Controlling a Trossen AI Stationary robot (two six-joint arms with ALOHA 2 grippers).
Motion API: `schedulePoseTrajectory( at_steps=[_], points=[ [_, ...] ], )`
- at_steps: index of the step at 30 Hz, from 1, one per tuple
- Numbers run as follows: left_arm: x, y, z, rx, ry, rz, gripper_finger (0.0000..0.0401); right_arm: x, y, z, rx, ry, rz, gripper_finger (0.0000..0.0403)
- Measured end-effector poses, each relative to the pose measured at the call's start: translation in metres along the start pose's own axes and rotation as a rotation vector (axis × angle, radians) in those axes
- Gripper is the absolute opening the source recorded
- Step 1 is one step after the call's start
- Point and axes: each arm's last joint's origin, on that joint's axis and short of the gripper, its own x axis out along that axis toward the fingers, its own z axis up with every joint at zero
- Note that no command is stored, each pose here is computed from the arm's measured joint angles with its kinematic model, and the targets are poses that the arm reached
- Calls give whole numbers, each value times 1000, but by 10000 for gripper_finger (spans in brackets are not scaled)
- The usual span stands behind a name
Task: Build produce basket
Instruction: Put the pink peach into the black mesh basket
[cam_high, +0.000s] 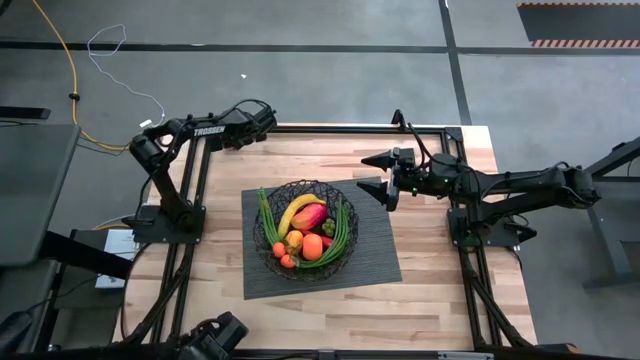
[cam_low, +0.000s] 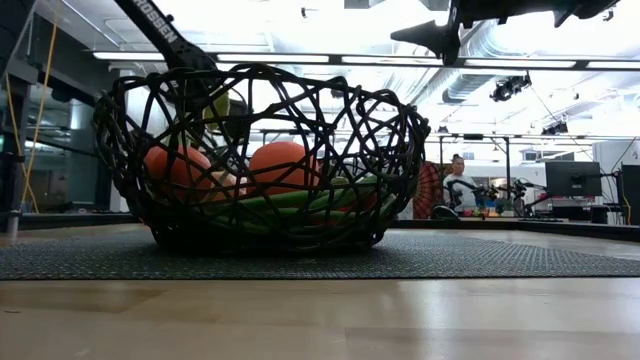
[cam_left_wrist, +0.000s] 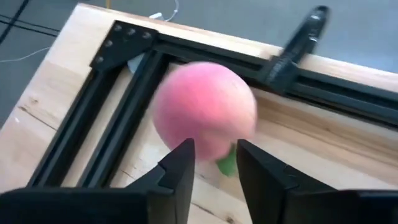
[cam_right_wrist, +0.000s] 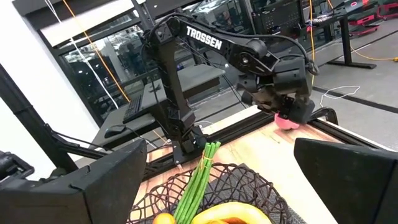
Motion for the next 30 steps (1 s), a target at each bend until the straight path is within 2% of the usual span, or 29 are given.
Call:
schedulePoseTrajectory(
  at_steps=[3,9,15,18,21,27,30],
  points=[
    [-9,-1,-3,26,-18,-27,90,0,0,0,2,0,0,389],
    [-26,12,13,87,-188,-11,64,0,0,0,23,0,0,389],
    [-10,17,33,-25,-220,22,10,0,0,0,25,1,0,389],
    [-2,8,34,-67,-224,4,6,0,0,0,28,3,-1,389],
    [9,5,30,-77,-237,52,1,0,0,0,57,2,-1,389],
    [27,-4,18,34,-275,171,1,0,0,-1,87,10,-2,389],
    [36,-4,10,137,-237,226,0,0,0,-1,87,8,-1,389]
  ],
)
